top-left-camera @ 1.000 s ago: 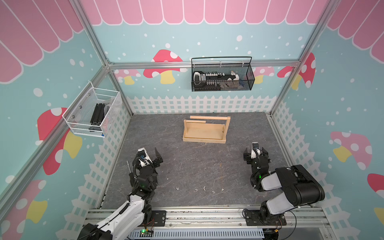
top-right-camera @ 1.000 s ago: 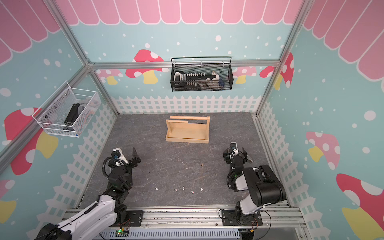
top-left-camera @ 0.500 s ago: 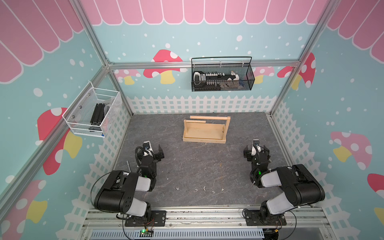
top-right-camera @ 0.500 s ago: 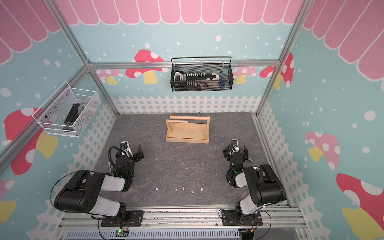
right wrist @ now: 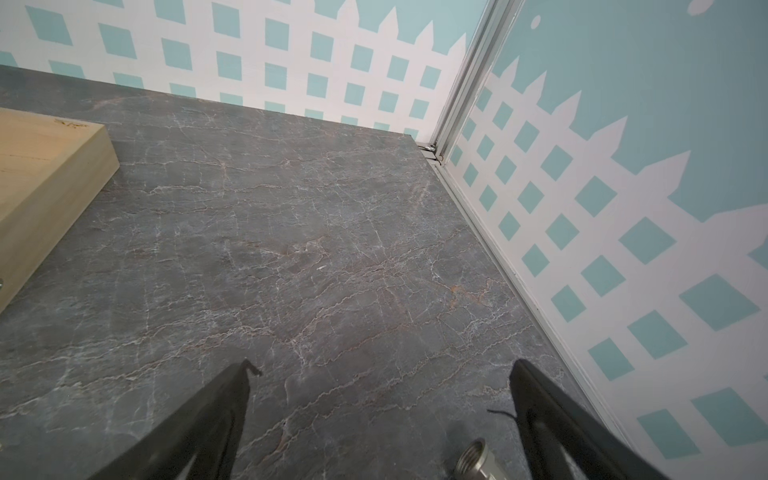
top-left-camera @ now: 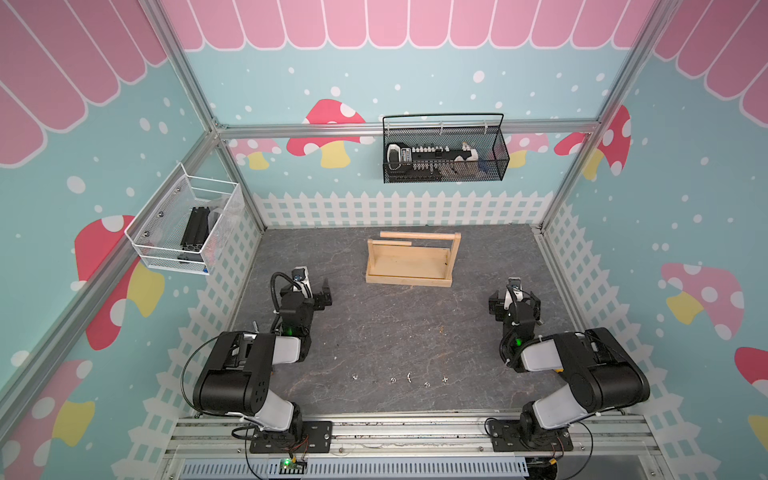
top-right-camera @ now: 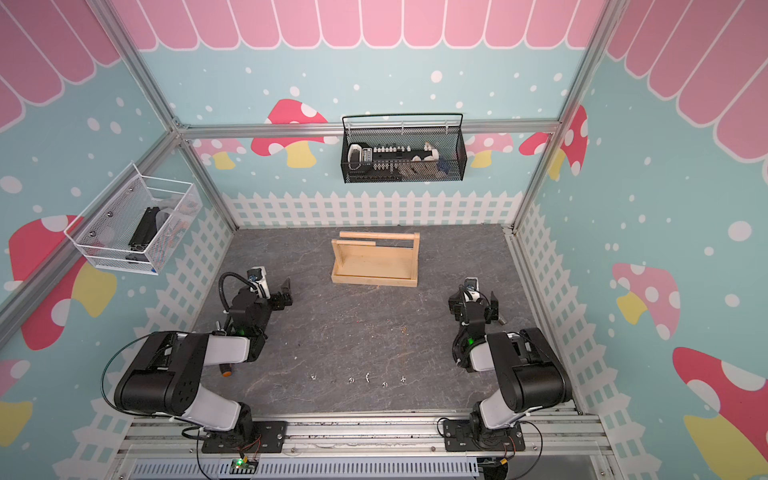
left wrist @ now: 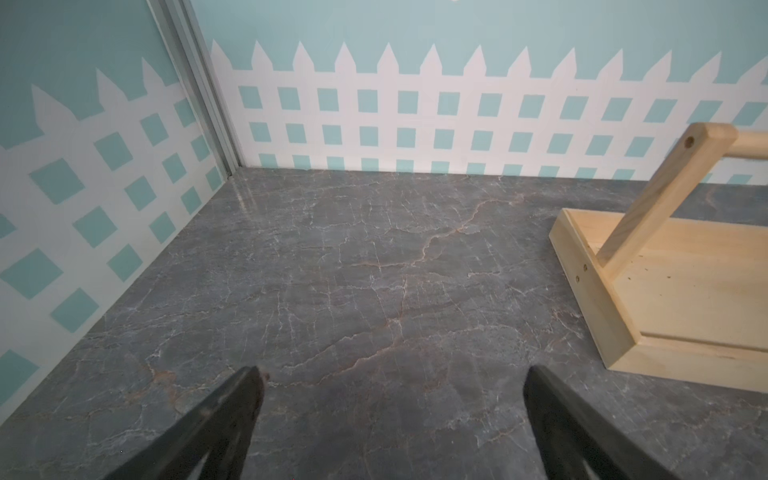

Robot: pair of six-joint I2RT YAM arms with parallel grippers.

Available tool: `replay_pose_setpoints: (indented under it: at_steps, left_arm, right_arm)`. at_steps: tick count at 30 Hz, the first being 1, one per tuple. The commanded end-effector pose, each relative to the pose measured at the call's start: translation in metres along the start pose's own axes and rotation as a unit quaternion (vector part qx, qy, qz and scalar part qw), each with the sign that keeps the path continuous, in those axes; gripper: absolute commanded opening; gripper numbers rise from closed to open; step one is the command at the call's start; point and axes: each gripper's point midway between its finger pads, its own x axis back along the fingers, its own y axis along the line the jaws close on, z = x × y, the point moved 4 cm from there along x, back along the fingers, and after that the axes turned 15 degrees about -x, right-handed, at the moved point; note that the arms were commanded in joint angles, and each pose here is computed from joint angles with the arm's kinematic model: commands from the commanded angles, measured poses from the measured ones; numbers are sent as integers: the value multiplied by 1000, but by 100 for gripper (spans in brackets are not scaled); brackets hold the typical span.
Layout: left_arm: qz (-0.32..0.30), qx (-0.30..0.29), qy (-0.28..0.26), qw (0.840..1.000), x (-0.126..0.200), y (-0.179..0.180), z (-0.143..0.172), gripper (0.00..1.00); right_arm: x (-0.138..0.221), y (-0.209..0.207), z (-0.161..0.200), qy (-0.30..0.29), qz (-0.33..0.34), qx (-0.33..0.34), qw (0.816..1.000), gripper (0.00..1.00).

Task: Take the necklace off the jewelry display stand
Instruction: Reset both arms

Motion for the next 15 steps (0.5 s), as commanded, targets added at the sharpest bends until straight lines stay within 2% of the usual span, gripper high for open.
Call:
replay_pose_setpoints:
  at_steps: [1, 15]
  left_arm:
    - [17, -8, 4, 1000, 1, -3, 1, 99]
    - [17, -7, 4, 1000, 1, -3, 1, 99]
  right_arm:
    - [-3, -3, -9, -11, 9, -11, 1000, 99]
    - [-2, -4, -9, -12, 10, -11, 1000, 99]
